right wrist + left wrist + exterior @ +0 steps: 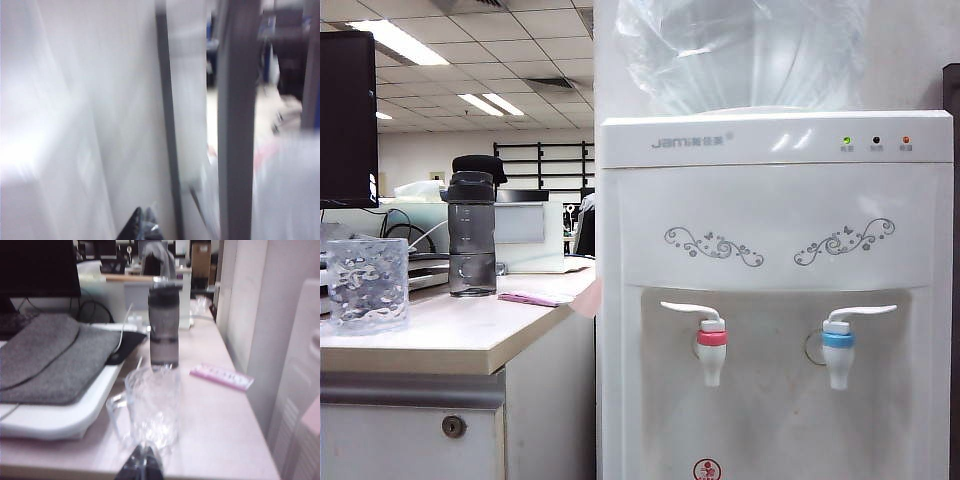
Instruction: Pick up the plastic mug from the left desk, go to the cold water outlet of the water dispenser, press the vertical switch to get some water, then put the mug back on the desk.
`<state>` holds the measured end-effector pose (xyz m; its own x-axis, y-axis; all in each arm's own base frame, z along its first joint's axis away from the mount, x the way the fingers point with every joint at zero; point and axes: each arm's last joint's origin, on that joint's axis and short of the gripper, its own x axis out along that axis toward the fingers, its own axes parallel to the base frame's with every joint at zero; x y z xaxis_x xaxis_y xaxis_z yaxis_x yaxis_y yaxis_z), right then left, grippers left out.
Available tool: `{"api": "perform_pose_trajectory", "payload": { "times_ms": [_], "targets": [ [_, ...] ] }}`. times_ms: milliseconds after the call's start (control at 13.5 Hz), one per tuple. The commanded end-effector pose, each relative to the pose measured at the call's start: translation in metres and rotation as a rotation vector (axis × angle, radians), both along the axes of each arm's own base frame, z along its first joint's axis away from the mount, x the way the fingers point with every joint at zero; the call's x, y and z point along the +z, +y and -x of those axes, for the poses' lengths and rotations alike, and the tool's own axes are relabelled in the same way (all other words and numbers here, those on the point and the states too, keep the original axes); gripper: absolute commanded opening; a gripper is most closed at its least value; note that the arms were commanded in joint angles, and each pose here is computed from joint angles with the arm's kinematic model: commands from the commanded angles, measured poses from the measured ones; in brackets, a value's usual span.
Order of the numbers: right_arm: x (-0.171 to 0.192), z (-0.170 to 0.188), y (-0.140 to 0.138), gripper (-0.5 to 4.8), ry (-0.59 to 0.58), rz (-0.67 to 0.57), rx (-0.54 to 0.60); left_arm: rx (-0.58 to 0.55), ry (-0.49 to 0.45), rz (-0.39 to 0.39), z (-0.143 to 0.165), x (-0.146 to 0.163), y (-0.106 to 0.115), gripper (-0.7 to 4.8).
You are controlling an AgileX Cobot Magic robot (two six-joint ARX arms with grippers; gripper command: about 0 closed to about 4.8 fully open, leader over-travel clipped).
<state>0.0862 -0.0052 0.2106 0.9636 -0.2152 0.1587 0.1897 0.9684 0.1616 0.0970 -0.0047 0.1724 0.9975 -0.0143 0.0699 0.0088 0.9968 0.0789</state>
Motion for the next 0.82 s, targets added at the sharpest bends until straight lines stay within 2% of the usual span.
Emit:
{"api": "perform_pose_trajectory", "payload": {
  "times_ms": [74,149,223,297,446,520,594,668,743,817],
  "targets": [
    [0.037,0.013,0.003,-0.01,-0.073,0.005,0.094,-0.005,-0.069,0.096,0.003,0.013,0.000,-0.06],
    [0.071,0.023,0.006,-0.01,-0.101,0.035,0.224,0.030,-0.081,0.118,0.006,0.027,0.002,-0.06],
    [0.118,0.022,0.012,-0.02,-0.106,0.086,0.438,0.052,-0.090,0.155,0.007,0.029,0.003,-0.06],
    [0.168,0.006,0.017,-0.02,-0.102,0.117,0.589,0.056,-0.054,0.157,0.008,0.051,0.003,-0.06],
    [0.180,-0.003,0.020,-0.02,-0.086,0.129,0.687,0.064,-0.015,0.111,-0.009,0.072,0.002,-0.06],
    [0.179,-0.010,0.022,-0.02,-0.050,0.080,0.791,0.062,0.001,0.127,-0.028,0.077,0.000,-0.06],
    [0.178,-0.010,0.023,-0.02,-0.037,0.065,0.819,0.061,0.011,0.128,-0.037,0.076,0.000,-0.06],
    [0.171,-0.013,0.031,-0.02,0.034,0.053,0.898,0.069,0.122,0.119,-0.073,0.055,-0.002,-0.06],
    [0.169,-0.015,0.034,-0.02,0.050,0.064,0.916,0.070,0.135,0.140,-0.079,0.051,-0.003,-0.06],
    [0.157,-0.022,0.065,-0.02,0.152,0.120,1.024,0.097,0.171,0.220,-0.096,0.037,-0.003,-0.06]
  ]
}}
